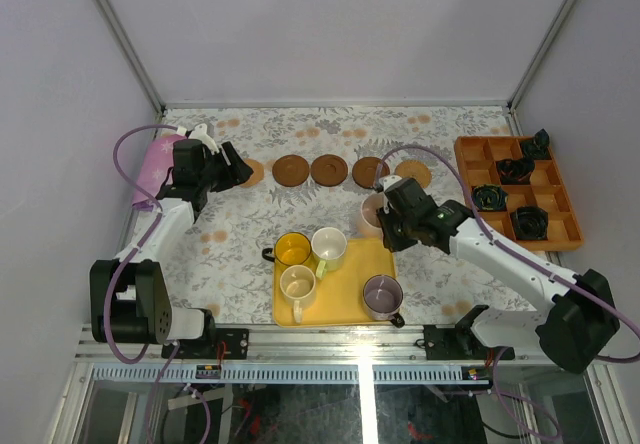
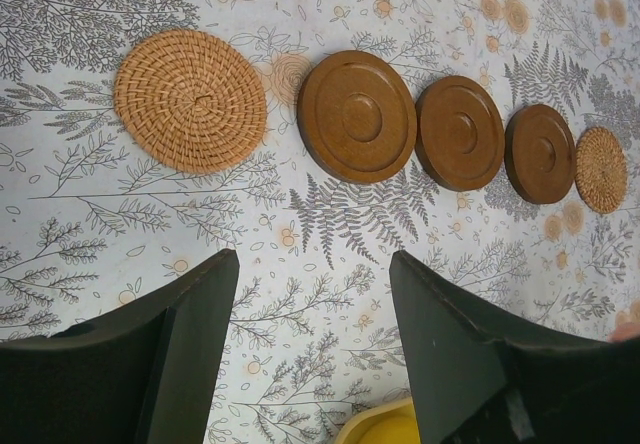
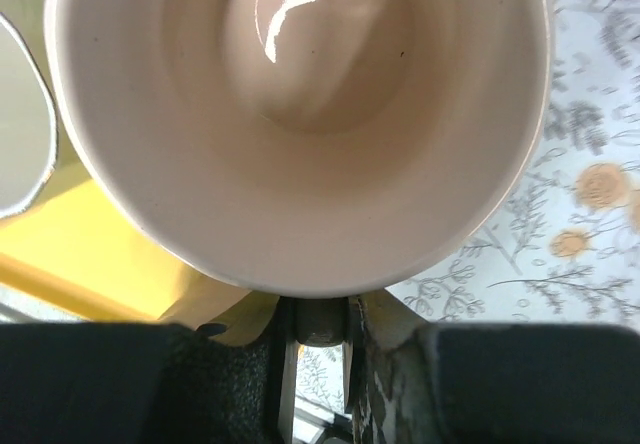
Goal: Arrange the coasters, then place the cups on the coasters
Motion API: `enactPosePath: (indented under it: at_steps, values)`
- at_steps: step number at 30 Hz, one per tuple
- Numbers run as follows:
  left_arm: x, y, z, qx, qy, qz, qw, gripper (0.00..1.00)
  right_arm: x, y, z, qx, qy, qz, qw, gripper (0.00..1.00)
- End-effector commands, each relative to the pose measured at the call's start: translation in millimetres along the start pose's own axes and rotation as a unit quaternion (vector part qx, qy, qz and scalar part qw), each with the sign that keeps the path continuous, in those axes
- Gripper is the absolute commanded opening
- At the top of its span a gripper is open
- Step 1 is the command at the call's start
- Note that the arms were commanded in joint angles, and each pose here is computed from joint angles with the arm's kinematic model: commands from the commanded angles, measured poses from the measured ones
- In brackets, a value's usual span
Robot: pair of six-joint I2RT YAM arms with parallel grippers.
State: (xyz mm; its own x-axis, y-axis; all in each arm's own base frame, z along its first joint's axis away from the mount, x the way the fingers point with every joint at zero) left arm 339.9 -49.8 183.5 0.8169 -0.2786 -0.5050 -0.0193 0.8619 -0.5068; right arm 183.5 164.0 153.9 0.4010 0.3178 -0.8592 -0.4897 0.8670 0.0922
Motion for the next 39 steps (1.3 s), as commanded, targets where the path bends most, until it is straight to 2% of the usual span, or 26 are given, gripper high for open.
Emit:
enactPosePath:
  at_steps: [1,12,17,25,30,39]
  values:
    - [1.4,-1.4,3.7,0.009,-0.008,0.004,1.0,0.63,-29.9,-8.8,49.1,-0.019,-0.106,-0.058,0.993,0.0]
    - [0.3,-0.8,3.4,0.011,-0.007,0.007,1.0,0.63,-14.2,-50.1,105.5,-0.045,-0.113,-0.207,0.971,0.0]
    - [-2.1,0.2,4.1,0.013,-0.01,0.013,1.0,0.63,-2.4,-94.5,126.2,0.023,-0.13,-0.222,0.966,0.0]
    - [0.3,-1.4,3.2,0.012,-0.004,0.005,1.0,0.63,11.3,-143.7,143.1,0.055,-0.136,-0.227,0.963,0.0]
    - [0.0,-1.7,3.3,0.01,-0.004,0.003,1.0,0.63,27.6,-161.6,140.4,0.069,-0.116,-0.22,0.966,0.0]
    - [-1.1,-2.1,2.2,0.01,-0.001,0.003,1.0,0.63,57.1,-167.7,131.5,0.081,-0.082,-0.198,0.973,0.0]
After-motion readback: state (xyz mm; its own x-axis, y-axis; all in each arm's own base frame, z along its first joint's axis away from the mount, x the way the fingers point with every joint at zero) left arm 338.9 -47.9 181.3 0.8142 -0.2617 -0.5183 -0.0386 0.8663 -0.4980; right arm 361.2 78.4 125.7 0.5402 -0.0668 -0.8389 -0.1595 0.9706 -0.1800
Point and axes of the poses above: each gripper's point midway between its finger pads, its own x axis out along the fingers, its own y axis along the line the jaws close on, z = x × y, the point moved 6 cm from there along -x, back along the fingers, and after that the axes turned 3 degrees about -x, right-handed, at the moved point
